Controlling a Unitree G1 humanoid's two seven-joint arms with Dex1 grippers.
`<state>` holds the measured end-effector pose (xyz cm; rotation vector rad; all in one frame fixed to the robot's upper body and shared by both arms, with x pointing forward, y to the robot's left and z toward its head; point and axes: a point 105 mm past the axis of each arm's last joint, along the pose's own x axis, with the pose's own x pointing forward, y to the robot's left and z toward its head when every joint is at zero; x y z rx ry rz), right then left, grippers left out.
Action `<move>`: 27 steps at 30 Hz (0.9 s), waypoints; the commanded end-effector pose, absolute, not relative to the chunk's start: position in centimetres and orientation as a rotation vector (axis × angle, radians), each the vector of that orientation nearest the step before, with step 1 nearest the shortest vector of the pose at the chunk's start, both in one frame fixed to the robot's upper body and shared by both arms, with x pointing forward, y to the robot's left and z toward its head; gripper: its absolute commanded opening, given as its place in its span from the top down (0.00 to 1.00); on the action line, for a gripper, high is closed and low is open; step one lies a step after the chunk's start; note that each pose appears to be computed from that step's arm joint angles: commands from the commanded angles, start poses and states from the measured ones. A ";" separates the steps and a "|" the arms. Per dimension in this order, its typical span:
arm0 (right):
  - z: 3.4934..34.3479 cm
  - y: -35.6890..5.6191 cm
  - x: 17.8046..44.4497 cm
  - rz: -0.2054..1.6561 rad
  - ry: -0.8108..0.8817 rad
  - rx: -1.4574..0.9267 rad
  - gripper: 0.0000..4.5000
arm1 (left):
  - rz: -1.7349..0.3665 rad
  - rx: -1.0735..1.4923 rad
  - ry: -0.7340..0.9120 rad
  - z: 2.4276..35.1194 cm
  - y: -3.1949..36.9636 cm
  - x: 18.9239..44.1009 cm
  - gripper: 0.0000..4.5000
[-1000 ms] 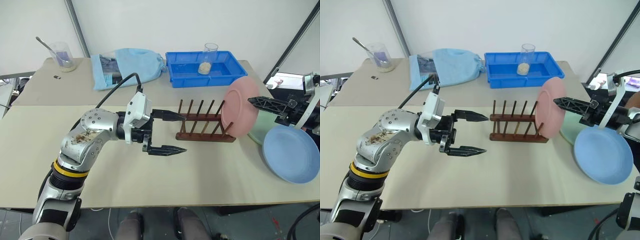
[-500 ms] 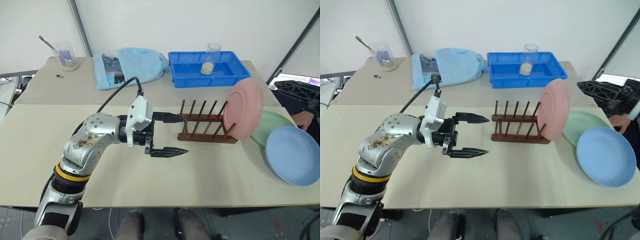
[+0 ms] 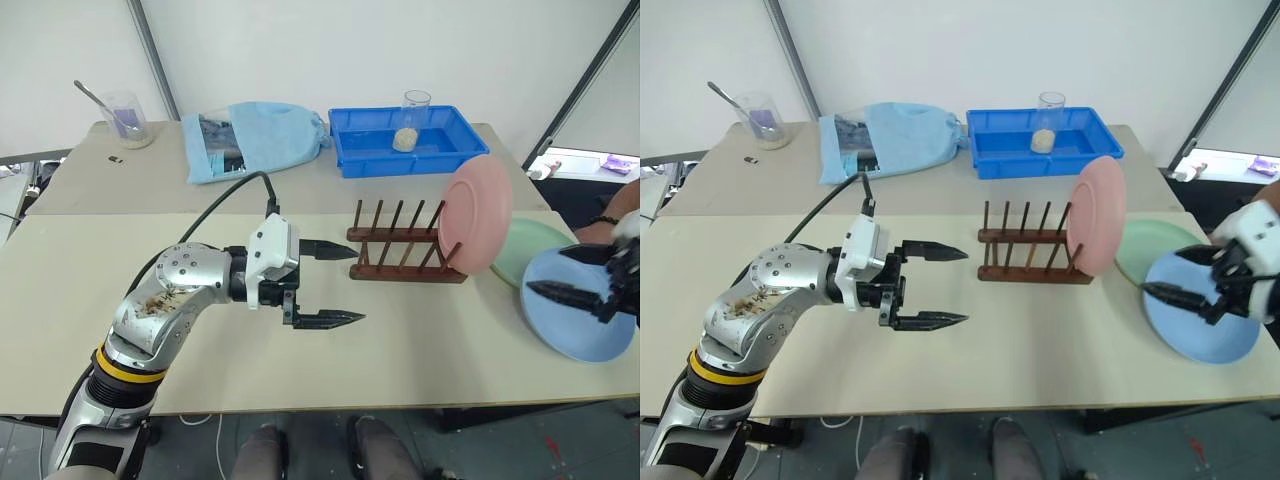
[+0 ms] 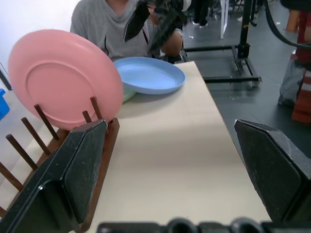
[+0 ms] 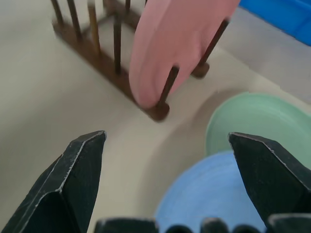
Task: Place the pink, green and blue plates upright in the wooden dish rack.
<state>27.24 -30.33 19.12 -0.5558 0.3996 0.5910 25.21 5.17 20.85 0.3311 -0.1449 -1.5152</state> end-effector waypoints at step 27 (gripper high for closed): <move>13.4 -31.6 37.8 0.455 0.576 -0.788 0.13 | -1.505 0.369 -0.241 22.6 4.2 24.7 0.00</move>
